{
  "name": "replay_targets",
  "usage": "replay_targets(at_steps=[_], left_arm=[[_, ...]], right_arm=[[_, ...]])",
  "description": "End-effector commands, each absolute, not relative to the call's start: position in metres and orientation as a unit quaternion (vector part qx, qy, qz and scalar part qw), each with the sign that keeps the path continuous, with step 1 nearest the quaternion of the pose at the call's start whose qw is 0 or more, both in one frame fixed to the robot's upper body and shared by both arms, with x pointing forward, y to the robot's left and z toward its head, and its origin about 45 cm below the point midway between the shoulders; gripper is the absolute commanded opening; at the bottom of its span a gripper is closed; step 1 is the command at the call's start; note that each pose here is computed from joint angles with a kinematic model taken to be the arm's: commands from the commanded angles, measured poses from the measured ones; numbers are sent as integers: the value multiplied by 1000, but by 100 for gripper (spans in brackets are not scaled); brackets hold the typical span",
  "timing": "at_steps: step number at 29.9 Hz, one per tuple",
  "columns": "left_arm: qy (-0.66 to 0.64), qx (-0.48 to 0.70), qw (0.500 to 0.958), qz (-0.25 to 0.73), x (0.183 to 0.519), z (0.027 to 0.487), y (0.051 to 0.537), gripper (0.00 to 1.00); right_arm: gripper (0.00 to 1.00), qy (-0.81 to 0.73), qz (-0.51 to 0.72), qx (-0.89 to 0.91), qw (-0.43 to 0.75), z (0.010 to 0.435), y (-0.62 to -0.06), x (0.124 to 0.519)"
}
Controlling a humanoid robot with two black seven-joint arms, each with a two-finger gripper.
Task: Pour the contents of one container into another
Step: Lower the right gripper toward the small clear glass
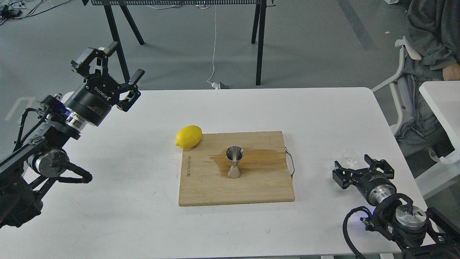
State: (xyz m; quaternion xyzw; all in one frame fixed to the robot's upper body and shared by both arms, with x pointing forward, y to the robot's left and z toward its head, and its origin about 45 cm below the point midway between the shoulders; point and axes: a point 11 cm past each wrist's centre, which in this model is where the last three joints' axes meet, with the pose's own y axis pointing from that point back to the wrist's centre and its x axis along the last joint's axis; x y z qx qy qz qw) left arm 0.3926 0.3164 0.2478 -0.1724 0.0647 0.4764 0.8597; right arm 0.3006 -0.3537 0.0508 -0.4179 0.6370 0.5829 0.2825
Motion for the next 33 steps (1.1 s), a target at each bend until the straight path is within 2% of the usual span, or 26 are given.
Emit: replay_targets(at_steps=[1,9,20,27,33], left_arm=[[65,-172,860,477,392,247,317,89],[65,-173,860,477,393,248,317,89],[67,-171,859,478,392,246,317,89],[67,-171,859,478,392,246,317,89],[67,-171,859,478,392,246,317,89]], right_arm=[[96,641,582,-415,280,49,-356,301],[89,644,579,-419,274,48,-356,301],[67,645,574,-428,268,48,-354,301],[61,643,575,-428,268,47,-352,301],[53,642,574,-431,270,48,-353,301]])
